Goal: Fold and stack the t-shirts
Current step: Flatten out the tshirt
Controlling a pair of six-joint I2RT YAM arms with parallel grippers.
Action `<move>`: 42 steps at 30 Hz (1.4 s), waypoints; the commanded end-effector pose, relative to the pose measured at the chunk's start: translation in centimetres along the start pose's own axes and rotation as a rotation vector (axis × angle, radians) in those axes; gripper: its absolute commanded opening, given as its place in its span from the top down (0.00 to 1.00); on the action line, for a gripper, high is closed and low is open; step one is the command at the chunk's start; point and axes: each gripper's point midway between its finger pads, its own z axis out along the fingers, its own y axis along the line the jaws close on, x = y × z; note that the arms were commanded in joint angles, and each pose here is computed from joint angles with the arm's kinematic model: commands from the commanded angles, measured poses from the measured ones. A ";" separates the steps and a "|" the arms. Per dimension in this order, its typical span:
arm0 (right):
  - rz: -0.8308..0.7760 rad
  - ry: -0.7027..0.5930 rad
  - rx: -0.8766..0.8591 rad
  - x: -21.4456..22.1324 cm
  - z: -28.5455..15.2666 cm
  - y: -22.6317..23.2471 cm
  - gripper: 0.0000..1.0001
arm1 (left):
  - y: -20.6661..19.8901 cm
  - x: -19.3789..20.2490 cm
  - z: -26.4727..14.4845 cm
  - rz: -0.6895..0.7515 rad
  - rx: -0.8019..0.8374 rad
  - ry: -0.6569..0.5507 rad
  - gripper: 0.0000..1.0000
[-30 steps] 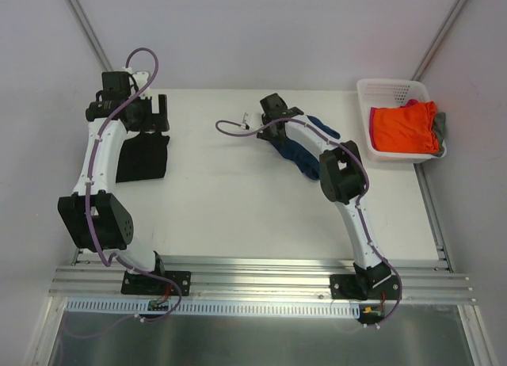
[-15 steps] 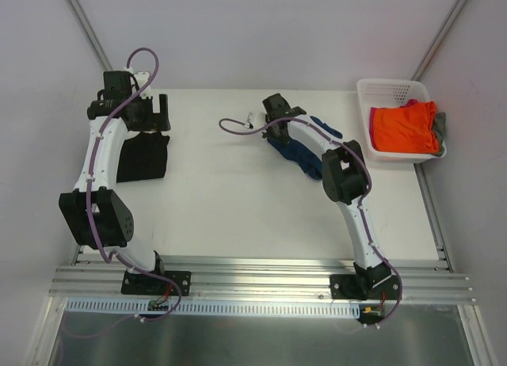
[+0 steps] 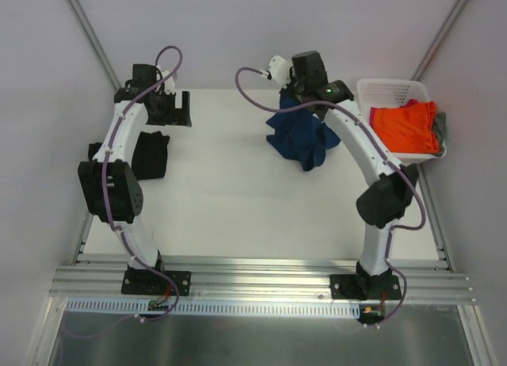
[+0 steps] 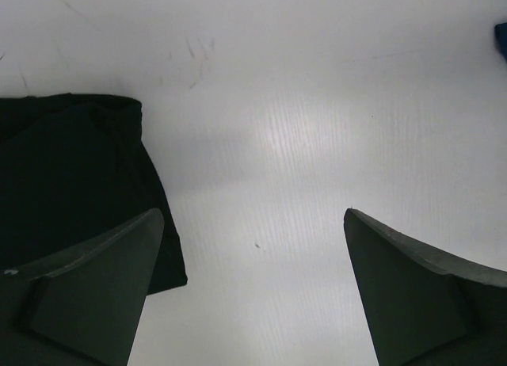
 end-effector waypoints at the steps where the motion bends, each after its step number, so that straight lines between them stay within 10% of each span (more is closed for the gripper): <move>1: 0.057 -0.100 0.064 -2.1 -9.1 -3.2 0.99 | -2.3 -3.3 0.3 0.018 0.055 -0.067 0.01; 13: 0.174 -0.219 -0.250 -1.3 -21.8 2.9 0.99 | -5.7 -6.0 3.4 0.070 0.118 -0.085 0.01; 20: 0.240 -0.348 -0.118 -2.4 -27.9 -1.8 0.99 | -8.2 -5.5 5.4 0.092 0.202 -0.052 0.02; 25: 0.175 -0.100 0.057 6.3 -24.5 -2.6 0.99 | -11.8 -3.4 9.1 0.165 0.335 0.029 0.02; 31: 0.390 0.264 -0.154 15.6 -19.5 3.0 0.99 | -15.9 -1.9 12.4 0.254 0.378 0.077 0.01; 42: 0.402 0.332 -0.289 16.7 -16.4 6.5 0.99 | -24.3 -5.2 15.0 0.289 0.659 -0.071 0.16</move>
